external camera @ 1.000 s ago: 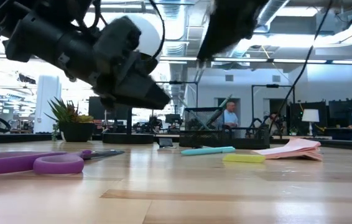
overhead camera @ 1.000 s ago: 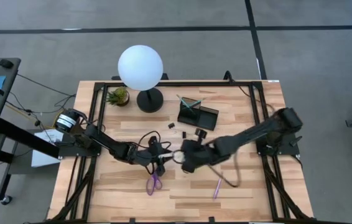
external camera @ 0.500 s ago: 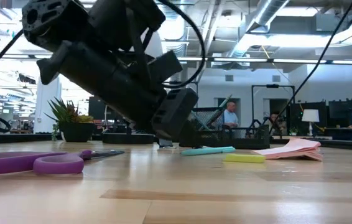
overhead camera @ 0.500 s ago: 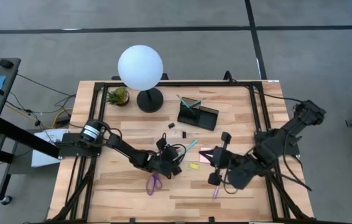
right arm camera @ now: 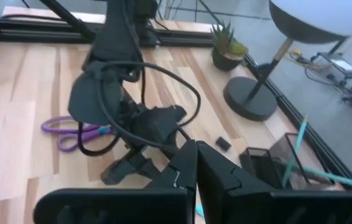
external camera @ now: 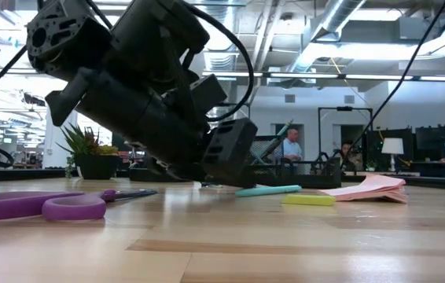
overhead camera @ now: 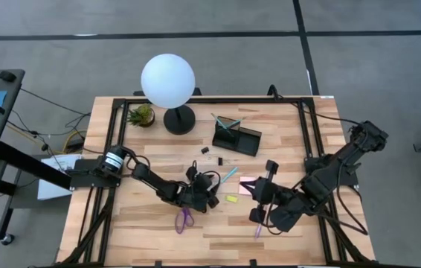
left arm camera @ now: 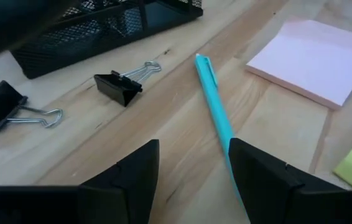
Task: Pick and place office supplies into organizer
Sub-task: Put the blue pen into the black desk organizer
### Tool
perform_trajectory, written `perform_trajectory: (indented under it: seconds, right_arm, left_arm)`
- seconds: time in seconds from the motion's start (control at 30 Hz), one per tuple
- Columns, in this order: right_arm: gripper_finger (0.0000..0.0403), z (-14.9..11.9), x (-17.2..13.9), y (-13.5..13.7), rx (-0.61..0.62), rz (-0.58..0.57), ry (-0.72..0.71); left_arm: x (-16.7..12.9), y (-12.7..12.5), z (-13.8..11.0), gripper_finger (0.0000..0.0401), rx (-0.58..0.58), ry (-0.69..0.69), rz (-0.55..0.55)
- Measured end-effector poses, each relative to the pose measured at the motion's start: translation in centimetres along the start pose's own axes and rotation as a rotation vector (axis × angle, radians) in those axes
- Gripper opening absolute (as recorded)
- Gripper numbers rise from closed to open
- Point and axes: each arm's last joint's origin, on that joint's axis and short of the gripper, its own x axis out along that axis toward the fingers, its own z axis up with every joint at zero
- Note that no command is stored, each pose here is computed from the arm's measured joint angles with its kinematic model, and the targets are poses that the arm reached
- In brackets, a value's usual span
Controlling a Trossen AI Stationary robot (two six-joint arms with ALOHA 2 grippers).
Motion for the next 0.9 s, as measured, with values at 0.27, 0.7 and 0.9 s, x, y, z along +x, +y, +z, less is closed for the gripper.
perform_trajectory:
  seconds: [0.27, 0.7, 0.9]
  right_arm:
    - [0.0000, -0.6, 0.1, -0.5, 0.037, -0.034, 0.045]
    - [0.0000, -0.7, 0.2, -0.6, 0.041, -0.042, 0.053]
    - [0.0000, -0.7, 0.2, -0.7, 0.038, -0.047, 0.058]
  left_arm:
    - [0.0, -0.3, 0.6, 0.0192, -0.008, -0.051, -0.024]
    - [1.0, -0.7, -1.1, 0.0192, -0.040, -0.040, -0.075]
    - [2.3, -1.3, -2.7, 0.0191, -0.033, -0.066, -0.019]
